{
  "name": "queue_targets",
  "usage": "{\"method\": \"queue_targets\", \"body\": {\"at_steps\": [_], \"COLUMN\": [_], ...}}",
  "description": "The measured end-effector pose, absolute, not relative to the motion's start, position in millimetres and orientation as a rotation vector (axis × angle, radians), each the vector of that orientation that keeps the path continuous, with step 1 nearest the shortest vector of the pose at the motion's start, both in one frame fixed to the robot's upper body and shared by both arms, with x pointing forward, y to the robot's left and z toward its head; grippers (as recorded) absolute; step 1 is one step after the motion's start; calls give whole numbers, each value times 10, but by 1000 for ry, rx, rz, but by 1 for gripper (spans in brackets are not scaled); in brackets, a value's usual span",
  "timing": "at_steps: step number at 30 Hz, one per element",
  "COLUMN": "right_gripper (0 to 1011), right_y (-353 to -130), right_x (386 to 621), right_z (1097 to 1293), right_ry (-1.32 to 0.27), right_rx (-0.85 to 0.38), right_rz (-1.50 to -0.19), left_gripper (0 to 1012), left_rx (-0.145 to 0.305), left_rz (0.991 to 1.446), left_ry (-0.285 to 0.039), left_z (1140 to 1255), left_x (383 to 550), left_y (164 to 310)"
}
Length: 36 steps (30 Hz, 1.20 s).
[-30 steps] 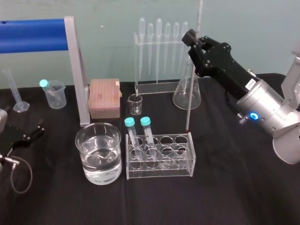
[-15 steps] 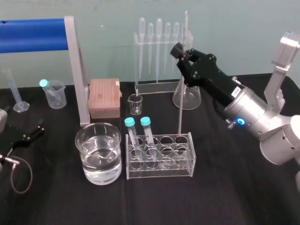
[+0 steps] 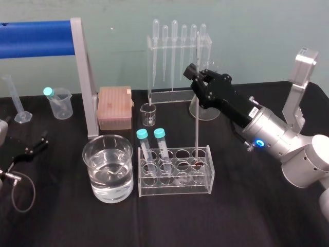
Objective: Hold the thermometer with one hand and immerse one end into the beaker, then reinsert it into the test tube rack.
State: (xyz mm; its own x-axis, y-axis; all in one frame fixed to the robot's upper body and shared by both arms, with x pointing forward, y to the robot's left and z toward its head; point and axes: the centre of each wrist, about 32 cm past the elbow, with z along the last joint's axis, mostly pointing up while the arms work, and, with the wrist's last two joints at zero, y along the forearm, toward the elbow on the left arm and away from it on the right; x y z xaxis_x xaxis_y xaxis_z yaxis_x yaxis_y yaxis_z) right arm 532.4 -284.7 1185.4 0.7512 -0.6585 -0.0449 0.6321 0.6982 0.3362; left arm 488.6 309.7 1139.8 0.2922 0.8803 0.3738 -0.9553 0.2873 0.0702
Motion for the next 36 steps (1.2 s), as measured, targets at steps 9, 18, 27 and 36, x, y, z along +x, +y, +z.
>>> {"method": "queue_targets", "body": {"at_steps": [9, 18, 27, 36], "right_gripper": [56, 56, 56, 56], "right_y": [-2863, -2864, -2862, -2863], "right_x": [5328, 5325, 5317, 5318], "right_z": [11751, 11706, 11693, 11694], "right_ry": [-49, -18, -7, -9], "right_rx": [319, 296, 289, 290], "right_rz": [-730, -737, -746, -746], "left_gripper": [1008, 1008, 1008, 1008], "left_rx": [304, 304, 304, 304], "left_rz": [1248, 1248, 1248, 1248], "left_ry": [-285, -285, -285, -285], "left_z": [11398, 11398, 11398, 11398], "left_x": [4886, 4886, 4886, 4886], "left_y": [3097, 3097, 3097, 3097]}}
